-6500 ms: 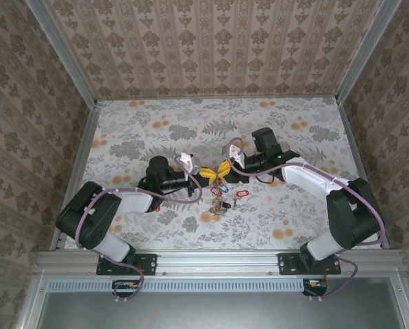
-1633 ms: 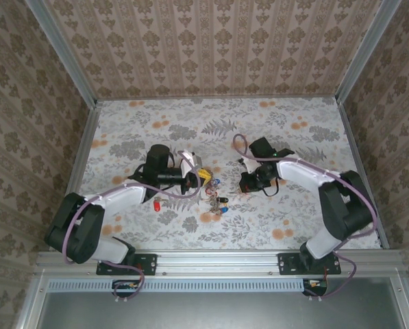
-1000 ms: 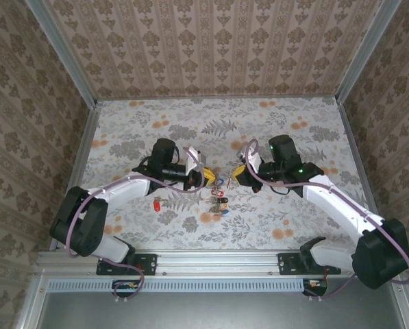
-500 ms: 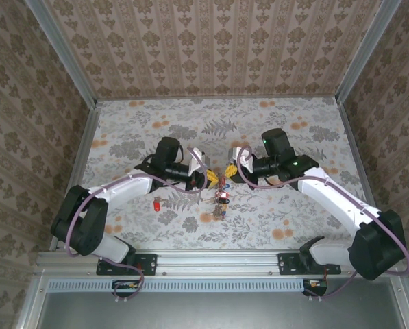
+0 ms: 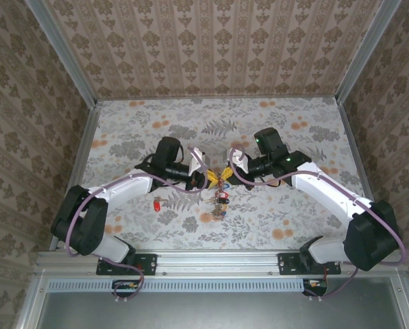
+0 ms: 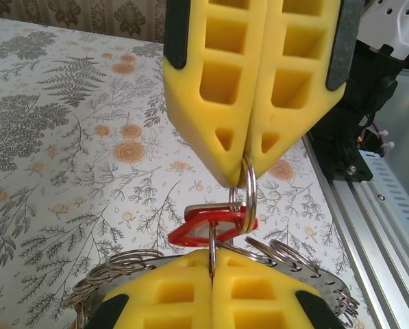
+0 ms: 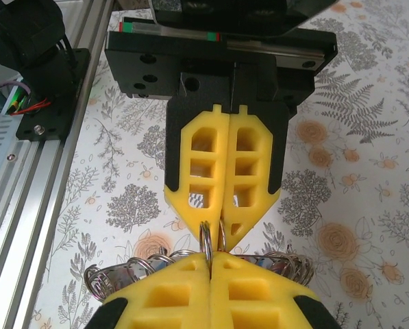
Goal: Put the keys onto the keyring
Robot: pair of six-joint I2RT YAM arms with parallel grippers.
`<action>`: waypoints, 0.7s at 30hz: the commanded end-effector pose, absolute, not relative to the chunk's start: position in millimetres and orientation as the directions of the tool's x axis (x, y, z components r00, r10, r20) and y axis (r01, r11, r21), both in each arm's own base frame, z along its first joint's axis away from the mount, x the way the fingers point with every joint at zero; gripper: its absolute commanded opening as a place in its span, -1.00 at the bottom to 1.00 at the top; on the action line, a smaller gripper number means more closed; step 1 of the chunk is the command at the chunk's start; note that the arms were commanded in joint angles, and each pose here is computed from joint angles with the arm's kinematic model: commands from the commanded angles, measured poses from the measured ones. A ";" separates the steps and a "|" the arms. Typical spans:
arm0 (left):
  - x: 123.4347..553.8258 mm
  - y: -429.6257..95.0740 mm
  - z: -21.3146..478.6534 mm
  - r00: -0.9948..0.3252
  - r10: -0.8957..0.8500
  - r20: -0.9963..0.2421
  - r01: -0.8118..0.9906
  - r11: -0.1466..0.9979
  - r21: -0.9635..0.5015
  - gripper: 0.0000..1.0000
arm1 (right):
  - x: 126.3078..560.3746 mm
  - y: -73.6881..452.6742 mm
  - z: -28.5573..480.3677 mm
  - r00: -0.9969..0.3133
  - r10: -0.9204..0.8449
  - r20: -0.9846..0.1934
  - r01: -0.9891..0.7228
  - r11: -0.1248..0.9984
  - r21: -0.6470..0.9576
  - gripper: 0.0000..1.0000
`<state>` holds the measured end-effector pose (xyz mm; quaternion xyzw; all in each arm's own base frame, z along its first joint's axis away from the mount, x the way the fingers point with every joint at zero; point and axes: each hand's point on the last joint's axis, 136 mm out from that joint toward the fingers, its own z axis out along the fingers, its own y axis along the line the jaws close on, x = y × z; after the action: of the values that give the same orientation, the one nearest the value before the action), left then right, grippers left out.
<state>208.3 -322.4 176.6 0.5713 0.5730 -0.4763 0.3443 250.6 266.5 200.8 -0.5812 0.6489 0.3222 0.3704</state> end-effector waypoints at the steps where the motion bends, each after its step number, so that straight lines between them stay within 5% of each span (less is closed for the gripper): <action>1: 207.4 -328.9 197.4 -0.036 0.280 -0.959 0.984 -0.158 -0.084 -1.00 | 252.7 268.8 203.5 -0.046 -0.529 -0.847 -0.994 0.111 -0.016 -1.00; 21: 208.5 -328.3 194.5 -0.025 0.295 -0.955 0.986 -0.149 -0.072 -1.00 | 251.8 263.6 217.3 -0.011 -0.501 -0.866 -0.989 0.133 -0.065 -1.00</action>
<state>210.2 -322.7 177.1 0.5778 0.5695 -0.4679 0.3505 252.1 264.4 209.2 -0.5806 0.6490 0.3095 0.3819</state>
